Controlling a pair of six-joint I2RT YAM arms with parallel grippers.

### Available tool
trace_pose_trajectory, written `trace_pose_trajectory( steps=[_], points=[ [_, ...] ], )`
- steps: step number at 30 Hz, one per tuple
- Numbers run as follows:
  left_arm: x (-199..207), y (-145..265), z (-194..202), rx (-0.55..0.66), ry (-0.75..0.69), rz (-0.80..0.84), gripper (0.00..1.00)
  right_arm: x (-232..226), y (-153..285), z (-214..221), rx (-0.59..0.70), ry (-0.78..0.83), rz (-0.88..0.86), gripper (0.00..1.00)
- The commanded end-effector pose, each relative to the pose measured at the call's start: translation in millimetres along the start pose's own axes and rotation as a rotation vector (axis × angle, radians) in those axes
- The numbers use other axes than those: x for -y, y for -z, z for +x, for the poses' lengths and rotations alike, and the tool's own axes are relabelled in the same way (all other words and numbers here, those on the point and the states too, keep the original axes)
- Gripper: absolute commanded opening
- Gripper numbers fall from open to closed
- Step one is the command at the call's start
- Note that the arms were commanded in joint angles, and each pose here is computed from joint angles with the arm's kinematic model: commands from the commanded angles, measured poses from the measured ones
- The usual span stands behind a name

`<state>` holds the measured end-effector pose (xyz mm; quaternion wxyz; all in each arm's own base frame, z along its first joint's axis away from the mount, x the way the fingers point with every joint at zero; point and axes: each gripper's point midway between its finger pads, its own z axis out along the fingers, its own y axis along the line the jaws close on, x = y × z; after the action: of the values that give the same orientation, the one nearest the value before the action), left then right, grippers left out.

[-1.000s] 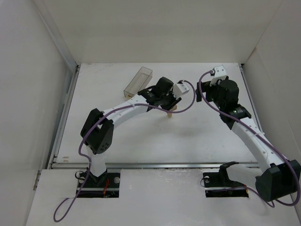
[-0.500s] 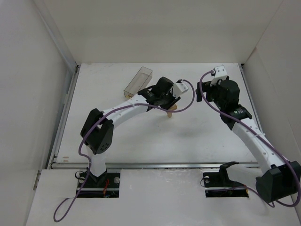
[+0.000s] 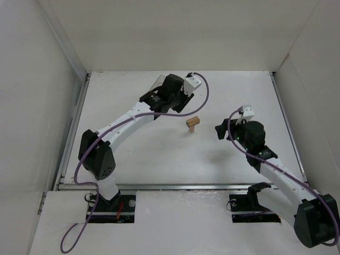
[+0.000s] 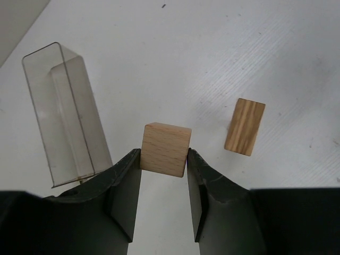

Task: Build the wood block tower

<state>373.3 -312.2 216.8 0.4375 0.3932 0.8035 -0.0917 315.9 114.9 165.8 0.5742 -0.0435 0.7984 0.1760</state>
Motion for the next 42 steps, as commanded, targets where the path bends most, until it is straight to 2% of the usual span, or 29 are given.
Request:
trace_pose_trajectory(
  steps=[1, 2, 3, 5, 8, 9, 10, 15, 17, 18, 20, 22, 23, 24, 28, 31, 35, 42],
  points=[
    [-29, 29, -16, 0.053, 0.043, -0.097, 0.00, -36, 6, -8, 0.149, -0.049, -0.165, 0.81],
    [-29, 31, -15, 0.055, 0.043, -0.098, 0.00, -38, 7, -20, 0.199, -0.033, -0.177, 0.81],
    [-36, 32, -13, 0.050, 0.051, -0.118, 0.00, -44, 9, 1, 0.174, -0.015, -0.203, 0.81],
    [-44, 40, -17, 0.067, 0.059, -0.140, 0.00, -53, 15, -2, 0.223, -0.001, -0.231, 0.81],
    [-58, 51, -15, 0.069, 0.066, -0.173, 0.00, -68, 21, 15, 0.219, 0.016, -0.284, 0.81],
    [-65, 55, -15, 0.075, 0.075, -0.187, 0.00, -73, 24, 9, 0.267, 0.016, -0.304, 0.81],
    [-70, 60, -16, 0.083, 0.080, -0.197, 0.00, -81, 28, 21, 0.260, 0.018, -0.332, 0.81],
    [-88, 84, -9, 0.103, 0.078, -0.227, 0.00, -93, 20, 33, 0.265, 0.019, -0.316, 0.83],
    [-85, 85, -5, 0.106, 0.077, -0.217, 0.00, -111, 20, 27, 0.305, 0.023, -0.355, 0.83],
    [-87, 91, -11, 0.130, 0.069, -0.224, 0.00, -107, 9, 40, 0.276, 0.053, -0.308, 0.83],
    [-89, 93, -7, 0.125, 0.074, -0.231, 0.00, -119, 2, 34, 0.311, 0.045, -0.297, 0.83],
    [-88, 97, -10, 0.138, 0.073, -0.222, 0.00, -108, -12, 51, 0.284, 0.049, -0.219, 0.83],
    [-85, 95, -7, 0.132, 0.072, -0.211, 0.00, -113, -11, 44, 0.325, 0.030, -0.231, 0.83],
    [-86, 98, -11, 0.151, 0.072, -0.216, 0.00, -114, -16, 58, 0.295, 0.043, -0.232, 0.82],
    [-87, 104, -14, 0.169, 0.072, -0.220, 0.00, -117, -29, 59, 0.331, 0.045, -0.210, 0.80],
    [-88, 104, -16, 0.178, 0.072, -0.223, 0.00, -114, -33, 47, 0.400, 0.026, -0.180, 0.76],
    [-92, 108, -17, 0.185, 0.077, -0.233, 0.00, -117, -49, 59, 0.361, 0.060, -0.166, 0.74],
    [-95, 105, -16, 0.184, 0.091, -0.240, 0.00, -120, -61, 52, 0.410, 0.041, -0.180, 0.68]
  ],
)
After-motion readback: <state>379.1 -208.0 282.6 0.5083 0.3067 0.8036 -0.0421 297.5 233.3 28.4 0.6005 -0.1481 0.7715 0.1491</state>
